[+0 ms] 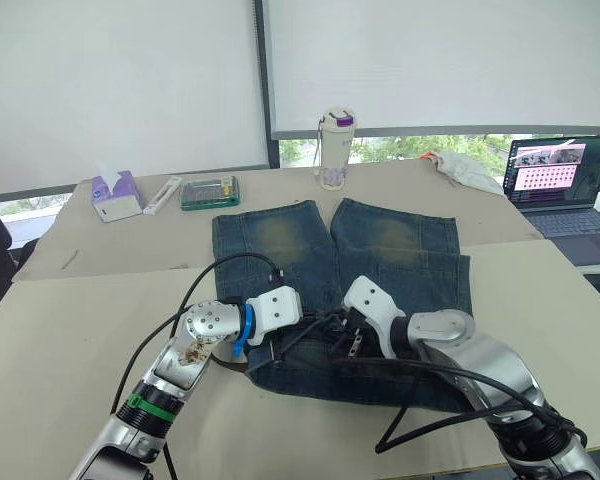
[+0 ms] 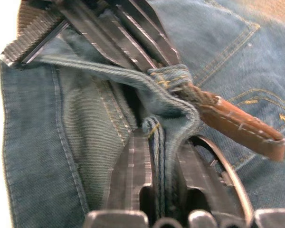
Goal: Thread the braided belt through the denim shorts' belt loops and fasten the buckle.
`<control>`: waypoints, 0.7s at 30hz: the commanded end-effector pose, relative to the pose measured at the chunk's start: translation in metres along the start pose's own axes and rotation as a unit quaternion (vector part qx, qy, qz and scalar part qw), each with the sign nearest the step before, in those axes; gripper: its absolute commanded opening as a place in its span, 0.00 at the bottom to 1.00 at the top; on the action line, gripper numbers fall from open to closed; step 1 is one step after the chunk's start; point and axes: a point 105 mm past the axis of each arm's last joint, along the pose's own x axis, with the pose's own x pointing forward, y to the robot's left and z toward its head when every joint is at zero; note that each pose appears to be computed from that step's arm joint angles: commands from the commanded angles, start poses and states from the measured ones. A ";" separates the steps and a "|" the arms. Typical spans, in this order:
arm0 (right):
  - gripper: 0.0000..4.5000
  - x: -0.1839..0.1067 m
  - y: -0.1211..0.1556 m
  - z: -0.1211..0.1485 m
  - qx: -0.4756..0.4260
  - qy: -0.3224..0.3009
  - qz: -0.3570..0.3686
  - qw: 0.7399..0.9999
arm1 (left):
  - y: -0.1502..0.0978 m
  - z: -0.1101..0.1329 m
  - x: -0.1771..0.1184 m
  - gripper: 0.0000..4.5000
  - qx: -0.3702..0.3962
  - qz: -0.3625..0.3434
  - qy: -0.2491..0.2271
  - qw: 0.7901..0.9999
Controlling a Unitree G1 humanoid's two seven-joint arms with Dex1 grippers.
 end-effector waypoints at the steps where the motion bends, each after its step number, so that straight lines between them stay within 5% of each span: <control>1: 0.43 -0.020 0.015 0.026 -0.031 -0.069 0.031 0.997 | 0.002 0.016 -0.002 0.00 -0.001 -0.001 -0.026 1.000; 7: 0.43 -0.051 0.016 0.026 0.000 -0.083 0.050 0.995 | 0.001 0.017 -0.003 0.00 -0.004 -0.005 -0.026 1.000; 11: 0.43 -0.057 -0.023 0.034 -0.024 -0.092 -0.051 0.994 | 0.001 0.018 -0.004 0.00 -0.002 -0.007 -0.028 1.000; 21: 0.43 -0.037 -0.035 0.033 -0.146 -0.029 -0.059 0.987 | 0.002 0.019 -0.004 0.00 0.013 -0.016 -0.030 0.999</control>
